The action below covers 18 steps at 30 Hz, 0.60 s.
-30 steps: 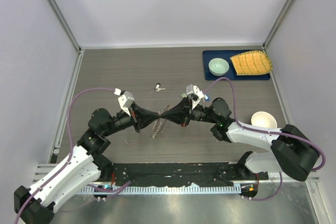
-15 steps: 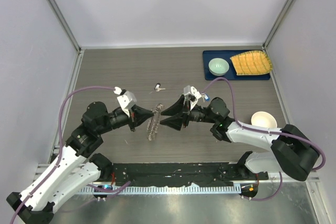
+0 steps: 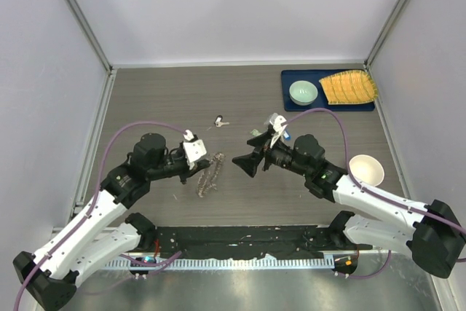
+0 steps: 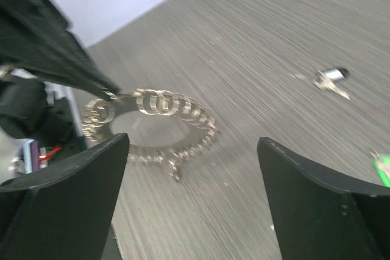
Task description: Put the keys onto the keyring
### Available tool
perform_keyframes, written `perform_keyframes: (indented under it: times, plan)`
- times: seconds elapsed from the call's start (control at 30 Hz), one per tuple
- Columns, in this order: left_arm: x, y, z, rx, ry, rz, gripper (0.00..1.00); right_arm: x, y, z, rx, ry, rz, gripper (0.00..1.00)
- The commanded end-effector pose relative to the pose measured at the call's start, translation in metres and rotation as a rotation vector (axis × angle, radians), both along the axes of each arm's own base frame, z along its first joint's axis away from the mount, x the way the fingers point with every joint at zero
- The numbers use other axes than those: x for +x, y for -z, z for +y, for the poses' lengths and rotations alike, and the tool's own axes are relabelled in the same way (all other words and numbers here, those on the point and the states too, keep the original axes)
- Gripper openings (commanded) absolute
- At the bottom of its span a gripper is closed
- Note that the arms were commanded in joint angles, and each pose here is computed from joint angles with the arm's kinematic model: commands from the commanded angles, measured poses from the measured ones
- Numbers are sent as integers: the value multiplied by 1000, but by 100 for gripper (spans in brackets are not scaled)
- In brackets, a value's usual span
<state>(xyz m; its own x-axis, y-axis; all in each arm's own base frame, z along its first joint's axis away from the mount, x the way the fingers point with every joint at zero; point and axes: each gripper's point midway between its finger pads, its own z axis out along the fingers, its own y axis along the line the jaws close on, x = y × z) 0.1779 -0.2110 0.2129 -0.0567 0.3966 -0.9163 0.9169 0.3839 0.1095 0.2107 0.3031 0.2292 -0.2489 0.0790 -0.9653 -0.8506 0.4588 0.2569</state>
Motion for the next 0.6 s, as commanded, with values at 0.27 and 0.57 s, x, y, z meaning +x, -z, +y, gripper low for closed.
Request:
perform_keyframes:
  times: [0.27, 0.57]
  plan:
    - [-29, 12, -9, 6, 289, -239, 0, 29, 30, -33, -131, 259, 127, 100]
    - [-37, 19, -12, 14, 339, -277, 0, 36, 27, -28, -172, 253, 132, 98]
